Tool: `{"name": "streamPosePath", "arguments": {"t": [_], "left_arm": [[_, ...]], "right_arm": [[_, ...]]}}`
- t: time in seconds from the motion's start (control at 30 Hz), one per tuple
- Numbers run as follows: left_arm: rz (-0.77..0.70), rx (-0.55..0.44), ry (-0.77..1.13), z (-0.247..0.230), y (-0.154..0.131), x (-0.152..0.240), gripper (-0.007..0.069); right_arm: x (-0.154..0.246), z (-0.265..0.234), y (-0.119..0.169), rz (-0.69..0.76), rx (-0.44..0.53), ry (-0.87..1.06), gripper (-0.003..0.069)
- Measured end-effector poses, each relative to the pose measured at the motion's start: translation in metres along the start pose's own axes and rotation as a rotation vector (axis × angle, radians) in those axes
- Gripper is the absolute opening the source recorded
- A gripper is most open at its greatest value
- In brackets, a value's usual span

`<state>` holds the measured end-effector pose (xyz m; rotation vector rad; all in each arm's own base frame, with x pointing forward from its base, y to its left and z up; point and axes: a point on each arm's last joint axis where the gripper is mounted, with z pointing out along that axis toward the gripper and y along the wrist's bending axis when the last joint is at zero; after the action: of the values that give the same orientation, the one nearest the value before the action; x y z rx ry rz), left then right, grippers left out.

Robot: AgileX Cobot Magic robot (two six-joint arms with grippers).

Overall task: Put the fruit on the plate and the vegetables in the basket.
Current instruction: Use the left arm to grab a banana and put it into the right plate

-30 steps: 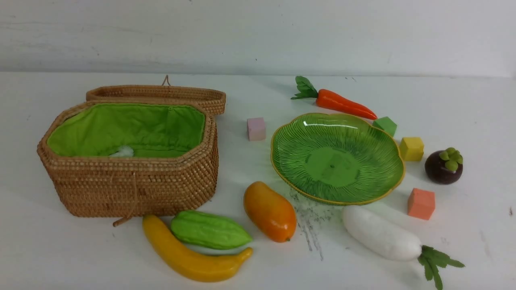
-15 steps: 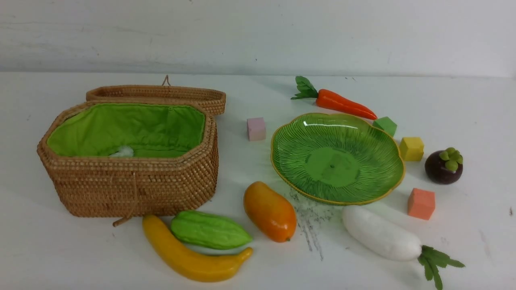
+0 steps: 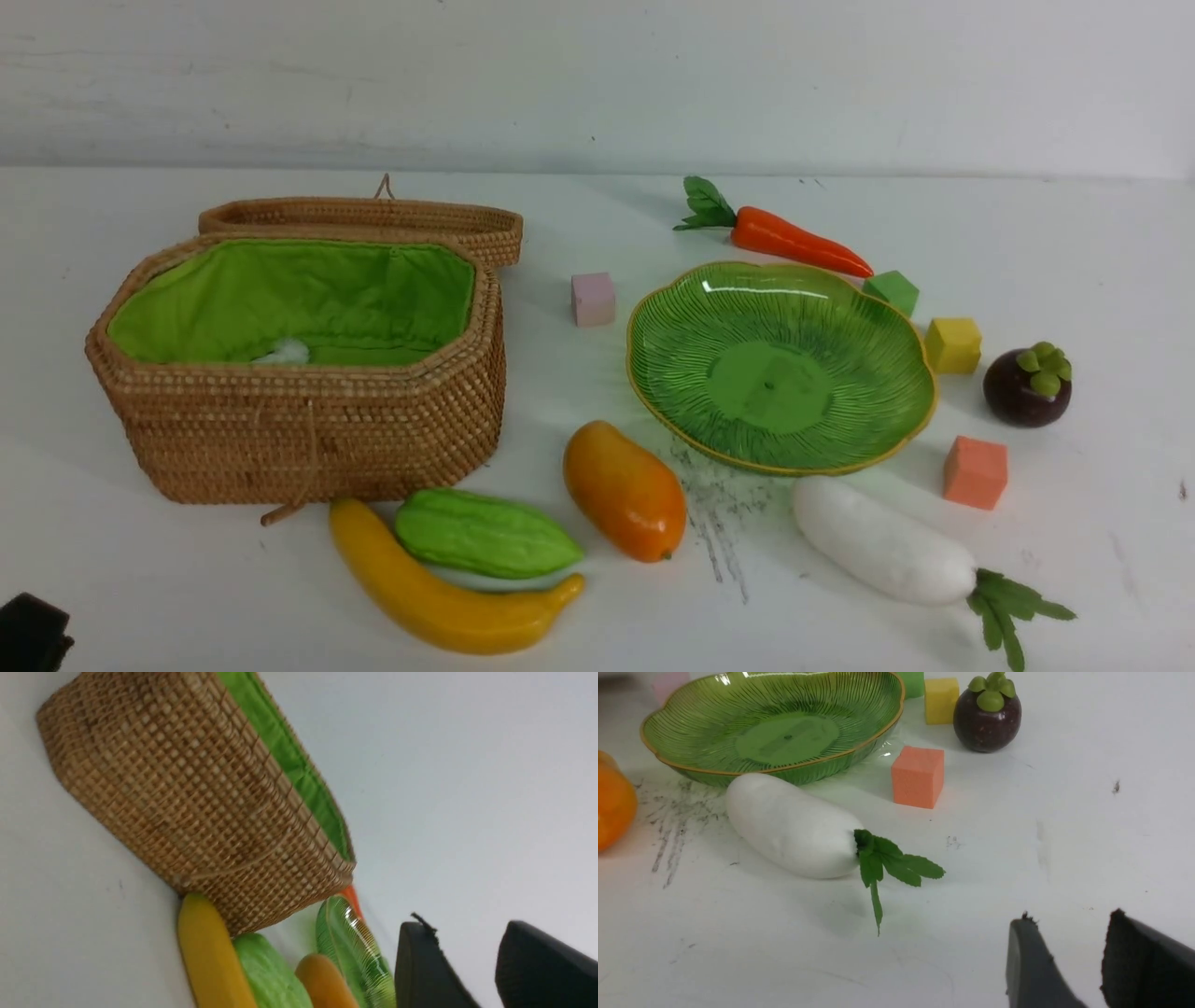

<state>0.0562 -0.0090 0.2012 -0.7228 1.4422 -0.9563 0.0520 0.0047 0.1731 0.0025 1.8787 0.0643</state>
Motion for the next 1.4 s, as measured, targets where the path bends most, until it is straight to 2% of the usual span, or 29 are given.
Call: {"name": "streamPosePath", "arguments": {"t": [0.1,0.17,0.23,0.3,0.43,0.6,0.77,0.83,0.97,1.1,1.17,1.3,1.4], "left_arm": [[0.021,0.031,0.034,-0.002,-0.016,-0.004,0.0134],[0.091,0.065,0.066,-0.006,-0.033,-0.009,0.0031],[0.168,0.077,0.099,-0.007,-0.047,-0.012,-0.0011],[0.29,0.057,0.201,-0.003,-0.068,-0.017,-0.0013],[0.44,0.016,0.345,0.01,-0.087,-0.021,-0.0013],[0.535,-0.007,0.47,0.028,-0.105,-0.025,-0.0013],[0.634,0.01,0.643,0.035,-0.119,-0.024,-0.0013],[0.664,0.028,0.684,0.034,-0.124,-0.024,-0.0013],[0.717,0.061,0.676,0.034,-0.129,-0.026,-0.0013],[0.706,0.061,0.626,0.036,-0.131,-0.03,-0.0013],[0.697,0.058,0.617,0.037,-0.131,-0.03,-0.0013],[0.718,0.062,0.637,0.038,-0.131,-0.03,-0.0013],[0.747,0.061,0.743,0.042,-0.136,-0.029,-0.0013]], "right_arm": [[0.0,0.0,0.002,-0.012,-0.038,0.002,0.024],[0.0,0.0,0.003,-0.016,-0.05,0.002,0.024],[0.0,0.0,0.003,-0.016,-0.051,0.002,0.024],[0.0,0.0,0.003,-0.016,-0.051,0.002,0.024],[0.0,0.0,0.003,-0.016,-0.051,0.002,0.024],[0.0,0.0,0.003,-0.016,-0.051,0.002,0.024],[-0.001,0.0,0.003,-0.004,-0.05,-0.021,0.024],[-0.003,0.001,0.004,0.094,-0.067,-0.049,0.024],[-0.012,0.0,0.006,0.398,-0.119,-0.143,0.024],[-0.021,-0.002,0.005,0.64,-0.155,-0.232,0.024],[-0.023,-0.003,0.004,0.71,-0.17,-0.243,0.0237],[-0.041,-0.015,0.015,0.665,-0.27,-0.177,0.0216],[-0.088,-0.042,0.033,0.441,-0.413,-0.042,0.0165]]}}
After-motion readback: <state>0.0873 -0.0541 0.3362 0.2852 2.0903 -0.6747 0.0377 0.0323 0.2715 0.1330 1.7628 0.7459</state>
